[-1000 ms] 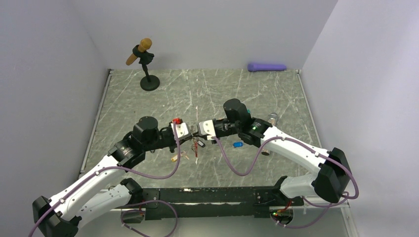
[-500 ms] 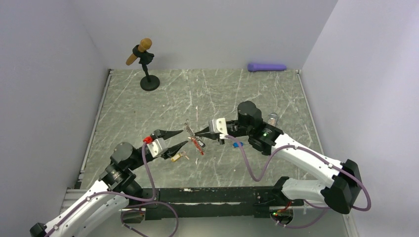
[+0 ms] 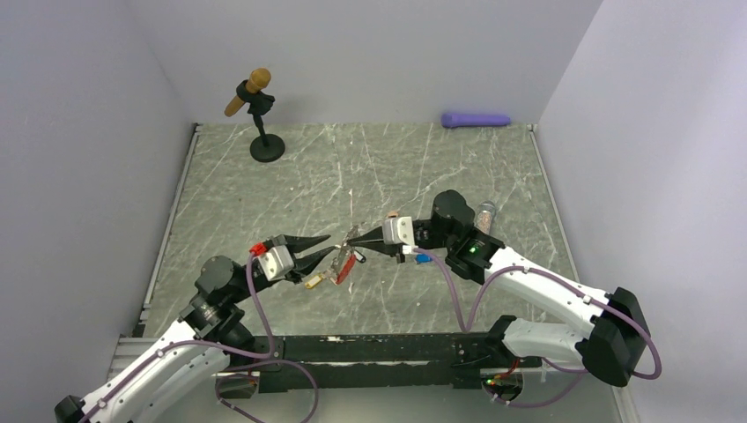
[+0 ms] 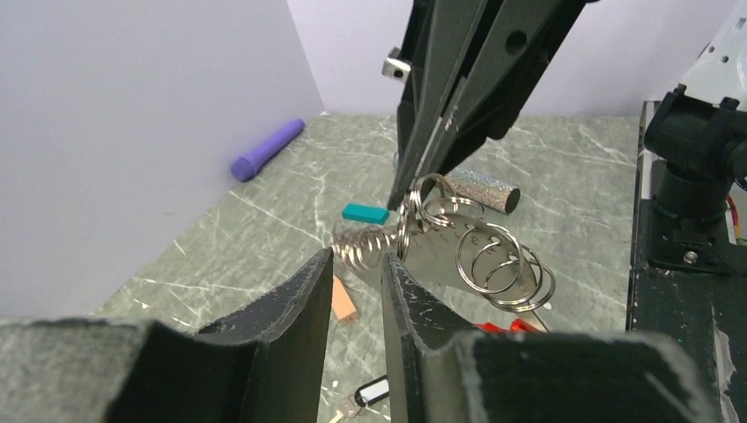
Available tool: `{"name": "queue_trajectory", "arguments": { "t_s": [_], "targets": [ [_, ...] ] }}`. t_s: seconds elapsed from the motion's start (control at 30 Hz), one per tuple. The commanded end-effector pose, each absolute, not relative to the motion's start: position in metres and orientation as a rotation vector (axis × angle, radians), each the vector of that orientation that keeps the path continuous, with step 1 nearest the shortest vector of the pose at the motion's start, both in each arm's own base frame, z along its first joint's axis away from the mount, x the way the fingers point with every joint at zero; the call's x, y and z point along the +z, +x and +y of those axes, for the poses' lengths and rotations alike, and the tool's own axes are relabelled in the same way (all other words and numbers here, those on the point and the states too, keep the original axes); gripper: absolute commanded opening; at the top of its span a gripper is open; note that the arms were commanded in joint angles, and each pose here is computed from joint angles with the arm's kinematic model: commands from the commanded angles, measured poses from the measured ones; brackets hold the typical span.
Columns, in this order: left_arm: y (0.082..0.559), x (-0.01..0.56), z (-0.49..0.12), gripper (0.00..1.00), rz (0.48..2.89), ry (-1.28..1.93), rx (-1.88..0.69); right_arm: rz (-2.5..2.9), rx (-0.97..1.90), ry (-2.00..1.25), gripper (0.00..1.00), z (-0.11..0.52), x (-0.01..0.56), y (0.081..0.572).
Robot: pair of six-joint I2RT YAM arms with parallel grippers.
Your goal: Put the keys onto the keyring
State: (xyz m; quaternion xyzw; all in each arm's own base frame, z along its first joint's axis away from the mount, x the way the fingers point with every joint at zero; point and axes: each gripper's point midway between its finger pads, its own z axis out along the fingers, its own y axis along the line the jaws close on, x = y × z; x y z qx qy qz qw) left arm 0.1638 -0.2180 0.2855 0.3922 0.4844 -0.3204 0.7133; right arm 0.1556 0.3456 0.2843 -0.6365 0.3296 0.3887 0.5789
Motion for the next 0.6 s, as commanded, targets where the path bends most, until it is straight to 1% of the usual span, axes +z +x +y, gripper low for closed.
{"name": "queue_trajectory", "arguments": {
  "t_s": [0.0,0.33,0.57],
  "targets": [
    [0.158,0.299,-0.226,0.31,1.018,0.898,-0.754,0.645,0.900,-1.439,0.00,0.347,0.315,0.152],
    [0.182,0.274,-0.213,0.30,1.128,0.840,-0.617,0.660,0.882,-1.471,0.00,0.344,0.305,0.150],
    [0.188,0.278,-0.210,0.28,1.107,0.812,-0.585,0.673,0.895,-1.480,0.00,0.343,0.300,0.149]
  ]
}}
